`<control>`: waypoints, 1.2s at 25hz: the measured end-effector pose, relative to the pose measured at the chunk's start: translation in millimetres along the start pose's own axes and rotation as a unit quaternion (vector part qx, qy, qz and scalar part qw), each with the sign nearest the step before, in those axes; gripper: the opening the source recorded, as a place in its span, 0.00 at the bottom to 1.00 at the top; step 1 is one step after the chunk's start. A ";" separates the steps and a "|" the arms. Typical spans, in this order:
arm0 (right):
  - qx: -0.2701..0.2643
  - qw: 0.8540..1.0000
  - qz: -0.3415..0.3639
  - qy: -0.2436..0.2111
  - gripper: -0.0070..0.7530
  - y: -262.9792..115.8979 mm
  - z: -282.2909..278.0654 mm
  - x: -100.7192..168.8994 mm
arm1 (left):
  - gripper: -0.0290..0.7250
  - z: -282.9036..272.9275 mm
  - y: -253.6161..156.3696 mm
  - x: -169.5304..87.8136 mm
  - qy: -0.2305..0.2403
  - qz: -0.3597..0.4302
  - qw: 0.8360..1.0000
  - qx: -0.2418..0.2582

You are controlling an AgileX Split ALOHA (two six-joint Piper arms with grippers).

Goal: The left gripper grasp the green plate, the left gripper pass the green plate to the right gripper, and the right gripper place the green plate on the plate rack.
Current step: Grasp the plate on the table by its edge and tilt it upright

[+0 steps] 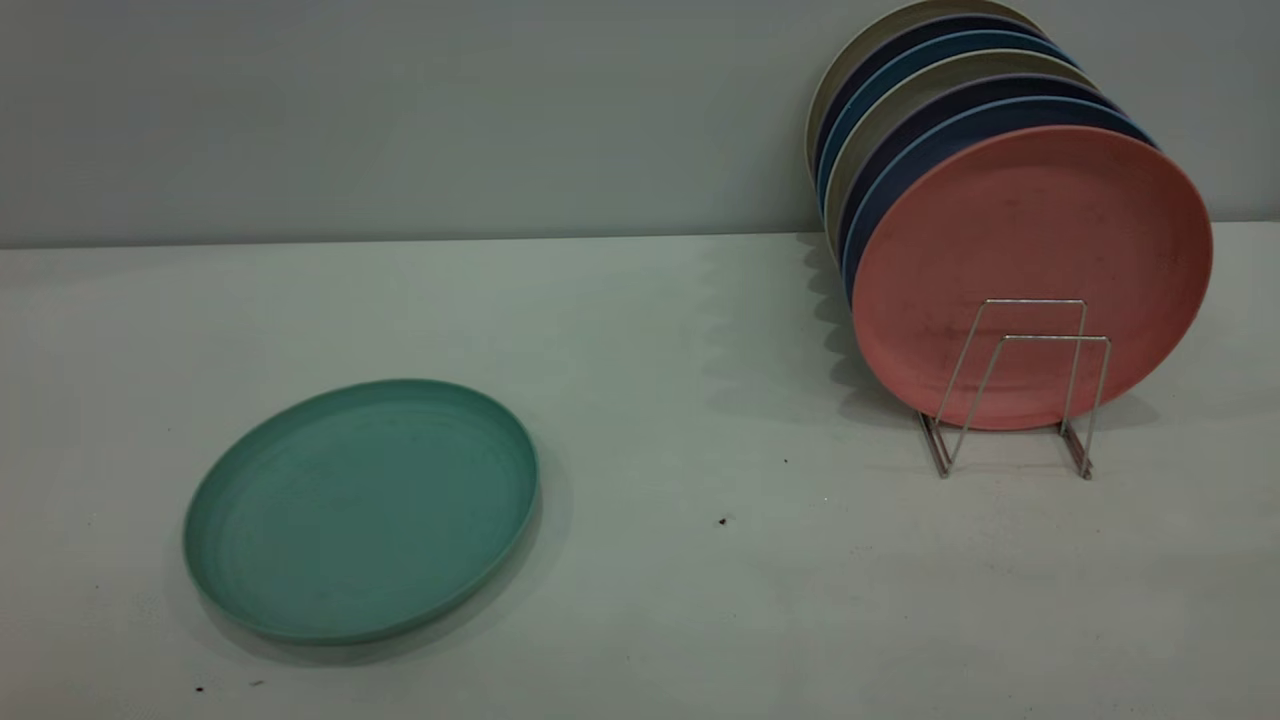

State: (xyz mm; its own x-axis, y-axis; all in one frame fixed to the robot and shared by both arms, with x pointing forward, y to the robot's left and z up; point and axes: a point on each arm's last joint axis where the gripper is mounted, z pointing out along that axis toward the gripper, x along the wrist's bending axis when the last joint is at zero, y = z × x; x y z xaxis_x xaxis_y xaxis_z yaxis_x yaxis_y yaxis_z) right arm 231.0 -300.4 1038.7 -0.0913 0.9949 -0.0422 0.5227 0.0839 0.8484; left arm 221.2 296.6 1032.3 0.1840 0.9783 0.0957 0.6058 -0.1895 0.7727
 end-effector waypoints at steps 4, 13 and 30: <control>0.000 1.000 -0.001 -0.001 0.52 0.0 0.0 -0.2 | 0.82 0.0 0.3 -1.4 -0.008 -0.002 1.000 -0.001; 0.039 0.999 -0.011 0.003 0.52 33.5 18.8 -1.0 | 0.82 1.9 28.2 5.8 0.004 -0.058 0.998 0.007; 0.099 0.985 -0.053 0.129 0.61 135.9 137.9 17.5 | 0.82 145.8 144.9 35.5 -0.004 -0.116 0.972 0.204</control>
State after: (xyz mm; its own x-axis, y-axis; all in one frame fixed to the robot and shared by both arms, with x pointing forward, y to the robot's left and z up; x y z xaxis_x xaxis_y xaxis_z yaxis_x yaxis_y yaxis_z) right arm 417.4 -264.0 1080.6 -0.3528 0.9352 0.0320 0.6516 0.2210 0.7257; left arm 428.4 291.5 1056.2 0.0119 0.9982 -0.0580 0.8876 0.0162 0.4604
